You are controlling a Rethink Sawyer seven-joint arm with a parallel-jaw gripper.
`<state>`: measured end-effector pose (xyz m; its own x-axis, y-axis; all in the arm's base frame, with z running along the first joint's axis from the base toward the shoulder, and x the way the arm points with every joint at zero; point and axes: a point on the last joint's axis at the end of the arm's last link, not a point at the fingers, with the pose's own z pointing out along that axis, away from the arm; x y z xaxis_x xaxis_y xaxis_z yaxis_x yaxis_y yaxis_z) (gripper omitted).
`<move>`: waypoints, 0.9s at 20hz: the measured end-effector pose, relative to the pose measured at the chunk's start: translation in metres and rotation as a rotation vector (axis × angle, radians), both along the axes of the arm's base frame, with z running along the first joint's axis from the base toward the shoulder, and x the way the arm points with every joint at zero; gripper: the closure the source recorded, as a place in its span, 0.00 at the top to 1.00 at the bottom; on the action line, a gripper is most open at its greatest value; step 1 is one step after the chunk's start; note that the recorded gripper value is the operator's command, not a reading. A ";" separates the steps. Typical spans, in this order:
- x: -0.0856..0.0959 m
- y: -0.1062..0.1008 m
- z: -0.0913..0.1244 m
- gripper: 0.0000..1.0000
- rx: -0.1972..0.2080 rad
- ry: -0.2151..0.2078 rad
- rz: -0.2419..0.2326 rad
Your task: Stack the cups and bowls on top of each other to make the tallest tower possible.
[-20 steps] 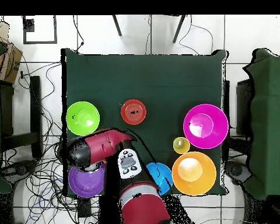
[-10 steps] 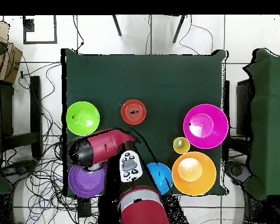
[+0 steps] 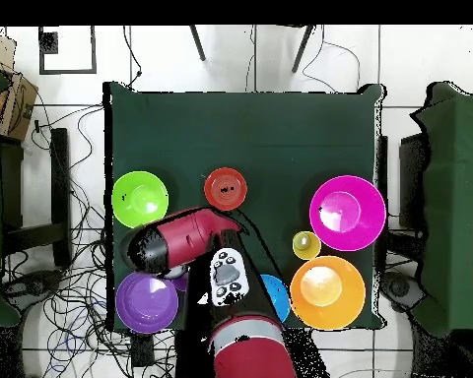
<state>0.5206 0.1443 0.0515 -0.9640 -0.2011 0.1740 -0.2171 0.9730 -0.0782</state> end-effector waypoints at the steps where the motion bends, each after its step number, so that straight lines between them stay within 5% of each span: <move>1: 0.002 -0.002 0.000 0.00 -0.002 -0.004 0.001; 18: 0.044 -0.017 0.007 0.00 -0.011 -0.093 0.019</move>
